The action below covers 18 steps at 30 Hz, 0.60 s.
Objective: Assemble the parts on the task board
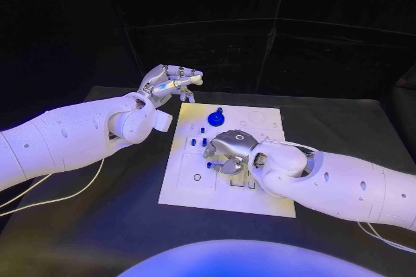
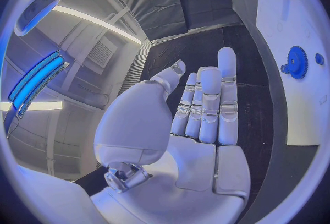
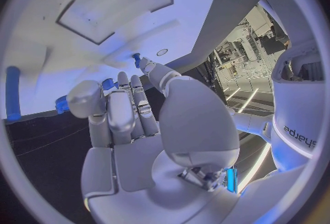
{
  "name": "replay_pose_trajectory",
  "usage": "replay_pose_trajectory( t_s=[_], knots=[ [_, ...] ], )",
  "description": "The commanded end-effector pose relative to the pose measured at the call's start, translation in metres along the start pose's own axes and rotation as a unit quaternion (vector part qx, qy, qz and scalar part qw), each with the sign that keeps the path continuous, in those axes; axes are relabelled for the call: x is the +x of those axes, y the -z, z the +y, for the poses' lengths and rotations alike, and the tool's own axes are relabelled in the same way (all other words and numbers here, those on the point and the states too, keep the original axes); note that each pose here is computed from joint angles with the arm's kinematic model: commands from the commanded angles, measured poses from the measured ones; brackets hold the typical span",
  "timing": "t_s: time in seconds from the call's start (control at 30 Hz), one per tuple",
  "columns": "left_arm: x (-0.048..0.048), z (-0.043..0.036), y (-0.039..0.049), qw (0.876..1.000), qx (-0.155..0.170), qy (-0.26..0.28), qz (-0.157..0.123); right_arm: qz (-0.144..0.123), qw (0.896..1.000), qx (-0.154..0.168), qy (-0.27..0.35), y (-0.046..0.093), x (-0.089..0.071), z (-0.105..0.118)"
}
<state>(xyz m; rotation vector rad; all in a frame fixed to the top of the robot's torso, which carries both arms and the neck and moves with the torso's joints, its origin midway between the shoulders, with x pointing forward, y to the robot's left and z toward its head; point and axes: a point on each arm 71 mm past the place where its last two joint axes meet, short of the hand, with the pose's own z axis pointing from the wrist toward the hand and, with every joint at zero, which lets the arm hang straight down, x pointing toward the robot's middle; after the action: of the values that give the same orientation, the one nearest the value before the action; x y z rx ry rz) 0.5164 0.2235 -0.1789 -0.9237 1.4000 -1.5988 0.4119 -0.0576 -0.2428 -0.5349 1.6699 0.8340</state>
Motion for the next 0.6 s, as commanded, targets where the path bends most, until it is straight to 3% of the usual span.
replay_pose_trajectory(
  t_s=[0.03,0.2,0.3,0.47,0.6],
  knots=[
    [0.0003,-0.0007,-0.0004,1.0,0.0,0.005,0.005,-0.046,0.999,-0.006,-0.024,0.008,-0.009,-0.001],
    [-0.001,-0.0006,0.0,1.0,-0.001,0.004,0.004,-0.054,0.997,0.017,-0.044,0.03,-0.016,-0.013],
    [-0.0015,-0.0005,0.0002,1.0,-0.002,0.004,0.004,-0.055,0.996,0.048,-0.051,0.044,-0.029,-0.03],
    [-0.0017,-0.0003,0.0002,1.0,-0.002,0.004,0.004,-0.044,0.993,0.108,-0.036,0.061,-0.049,-0.064],
    [-0.0015,0.0,-0.0001,1.0,-0.003,0.004,0.005,-0.031,0.99,0.139,-0.018,0.069,-0.055,-0.084]
  ],
)
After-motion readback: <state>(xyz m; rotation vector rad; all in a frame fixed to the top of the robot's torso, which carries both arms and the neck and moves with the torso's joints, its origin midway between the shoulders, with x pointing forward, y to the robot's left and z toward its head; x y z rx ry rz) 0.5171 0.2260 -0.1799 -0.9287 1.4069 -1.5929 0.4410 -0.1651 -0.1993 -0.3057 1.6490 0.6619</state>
